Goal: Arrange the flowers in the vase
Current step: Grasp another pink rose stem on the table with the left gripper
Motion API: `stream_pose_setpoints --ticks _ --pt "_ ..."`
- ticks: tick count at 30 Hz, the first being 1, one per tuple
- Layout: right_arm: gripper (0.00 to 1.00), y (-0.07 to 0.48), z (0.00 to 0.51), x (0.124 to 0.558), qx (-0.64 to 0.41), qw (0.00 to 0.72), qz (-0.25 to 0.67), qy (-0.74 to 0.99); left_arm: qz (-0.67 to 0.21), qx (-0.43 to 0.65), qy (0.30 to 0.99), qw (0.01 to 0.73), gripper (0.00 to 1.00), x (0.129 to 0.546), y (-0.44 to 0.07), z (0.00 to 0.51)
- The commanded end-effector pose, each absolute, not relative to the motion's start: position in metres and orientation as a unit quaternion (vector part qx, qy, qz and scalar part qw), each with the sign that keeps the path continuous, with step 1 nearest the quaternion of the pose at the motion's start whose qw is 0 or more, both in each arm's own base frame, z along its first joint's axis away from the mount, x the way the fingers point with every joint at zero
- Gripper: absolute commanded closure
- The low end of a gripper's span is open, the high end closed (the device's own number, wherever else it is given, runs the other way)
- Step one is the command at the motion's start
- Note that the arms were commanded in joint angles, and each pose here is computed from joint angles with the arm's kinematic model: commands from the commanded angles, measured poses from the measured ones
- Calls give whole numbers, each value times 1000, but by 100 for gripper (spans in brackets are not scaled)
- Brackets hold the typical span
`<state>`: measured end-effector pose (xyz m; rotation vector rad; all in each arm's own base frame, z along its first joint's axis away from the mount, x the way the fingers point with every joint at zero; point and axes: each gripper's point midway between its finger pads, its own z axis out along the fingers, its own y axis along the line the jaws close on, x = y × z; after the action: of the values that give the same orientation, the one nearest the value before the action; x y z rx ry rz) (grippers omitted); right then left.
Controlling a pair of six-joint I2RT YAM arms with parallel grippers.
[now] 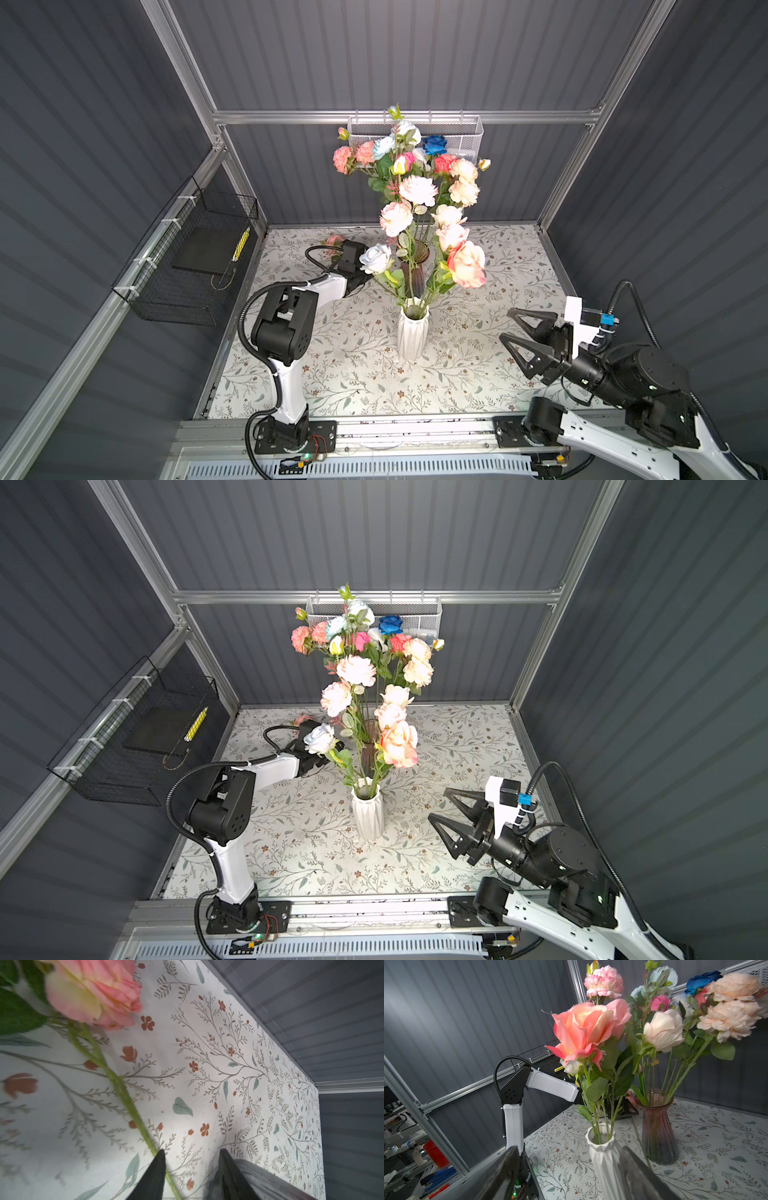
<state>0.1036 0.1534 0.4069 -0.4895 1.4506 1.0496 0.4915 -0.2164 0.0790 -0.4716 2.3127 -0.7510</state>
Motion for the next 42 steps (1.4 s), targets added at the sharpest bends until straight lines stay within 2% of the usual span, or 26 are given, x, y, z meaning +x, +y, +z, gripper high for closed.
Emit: stream_pose_setpoints --ticks 1,8,23,28,30,36,39,42 --pt "23 147 404 104 -203 602 447 630 -319 -184 873 319 54 502 -234 70" --pt "23 145 406 105 -200 605 445 629 -295 -197 888 294 51 493 -231 42" --pt "23 138 400 104 -196 605 439 635 -117 -196 941 249 53 393 -102 38" --pt "23 138 401 103 -196 605 441 634 -105 -162 933 303 50 391 -95 95" --pt "23 140 401 103 -197 603 443 633 -80 -149 936 307 49 392 -88 102" --pt "23 142 402 102 -197 599 449 633 26 -119 962 246 49 407 -69 68" --pt "23 141 404 100 -198 598 454 630 57 -119 960 246 49 417 -62 57" --pt "23 140 405 99 -198 597 456 630 70 -116 957 255 54 429 -61 53"
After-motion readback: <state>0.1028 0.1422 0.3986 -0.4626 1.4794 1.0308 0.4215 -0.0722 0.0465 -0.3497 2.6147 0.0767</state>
